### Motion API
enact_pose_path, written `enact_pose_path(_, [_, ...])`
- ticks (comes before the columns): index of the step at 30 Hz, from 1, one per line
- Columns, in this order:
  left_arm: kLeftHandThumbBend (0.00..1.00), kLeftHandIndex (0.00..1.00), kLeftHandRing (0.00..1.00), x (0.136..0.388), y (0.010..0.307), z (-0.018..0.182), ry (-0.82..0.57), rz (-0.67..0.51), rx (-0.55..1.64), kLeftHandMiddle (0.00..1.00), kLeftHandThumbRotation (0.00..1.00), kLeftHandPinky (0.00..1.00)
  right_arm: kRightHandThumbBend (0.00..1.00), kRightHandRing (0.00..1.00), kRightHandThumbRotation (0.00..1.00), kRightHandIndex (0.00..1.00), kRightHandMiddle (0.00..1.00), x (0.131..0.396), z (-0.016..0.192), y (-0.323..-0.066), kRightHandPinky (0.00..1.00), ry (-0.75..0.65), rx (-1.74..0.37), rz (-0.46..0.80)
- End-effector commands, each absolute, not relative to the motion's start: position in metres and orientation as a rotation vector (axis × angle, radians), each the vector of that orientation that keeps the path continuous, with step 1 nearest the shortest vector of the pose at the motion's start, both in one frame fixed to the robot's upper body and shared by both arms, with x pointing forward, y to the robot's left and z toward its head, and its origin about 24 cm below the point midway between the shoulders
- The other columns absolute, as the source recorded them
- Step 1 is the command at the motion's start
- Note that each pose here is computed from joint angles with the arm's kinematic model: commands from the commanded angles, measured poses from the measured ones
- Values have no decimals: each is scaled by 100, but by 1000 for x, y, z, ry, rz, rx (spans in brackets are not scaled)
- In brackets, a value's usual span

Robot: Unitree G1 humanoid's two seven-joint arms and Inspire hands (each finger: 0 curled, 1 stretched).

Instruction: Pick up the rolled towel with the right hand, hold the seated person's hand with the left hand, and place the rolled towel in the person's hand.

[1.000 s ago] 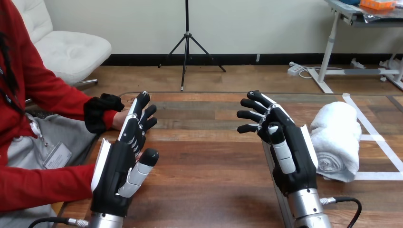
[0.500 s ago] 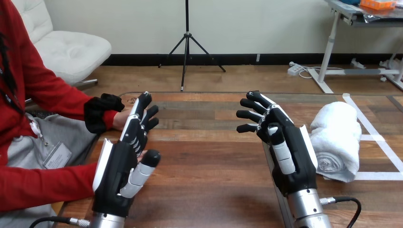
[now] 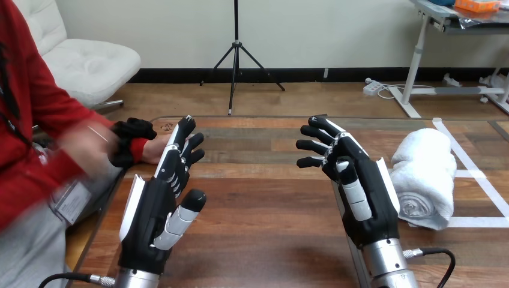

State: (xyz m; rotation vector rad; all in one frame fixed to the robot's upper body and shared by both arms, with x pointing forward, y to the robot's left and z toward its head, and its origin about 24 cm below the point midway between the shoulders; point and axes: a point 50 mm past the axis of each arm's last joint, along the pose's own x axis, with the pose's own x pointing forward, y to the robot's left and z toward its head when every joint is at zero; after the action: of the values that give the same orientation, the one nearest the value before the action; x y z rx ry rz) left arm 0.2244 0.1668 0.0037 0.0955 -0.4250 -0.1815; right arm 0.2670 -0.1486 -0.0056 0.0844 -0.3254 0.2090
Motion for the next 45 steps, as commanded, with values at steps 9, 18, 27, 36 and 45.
enact_pose_path(9, [100,97,94,235,165,20,-509,-188,95,98,88,89,100,75,83,81,80,277,9,-144,61,-396,89,211])
enact_pose_path(18, [100,97,94,236,166,20,-511,-187,98,98,88,89,100,74,83,81,80,278,9,-144,61,-395,92,210])
enact_pose_path(27, [100,97,94,237,167,21,-511,-188,104,98,88,89,100,74,83,81,80,279,9,-143,61,-393,96,212])
enact_pose_path(36, [100,97,94,237,167,21,-511,-190,111,98,89,88,100,74,83,80,79,280,10,-143,61,-393,101,213])
enact_pose_path(45, [100,97,94,238,167,22,-516,-189,106,98,88,88,100,74,83,81,80,280,10,-143,61,-399,97,211])
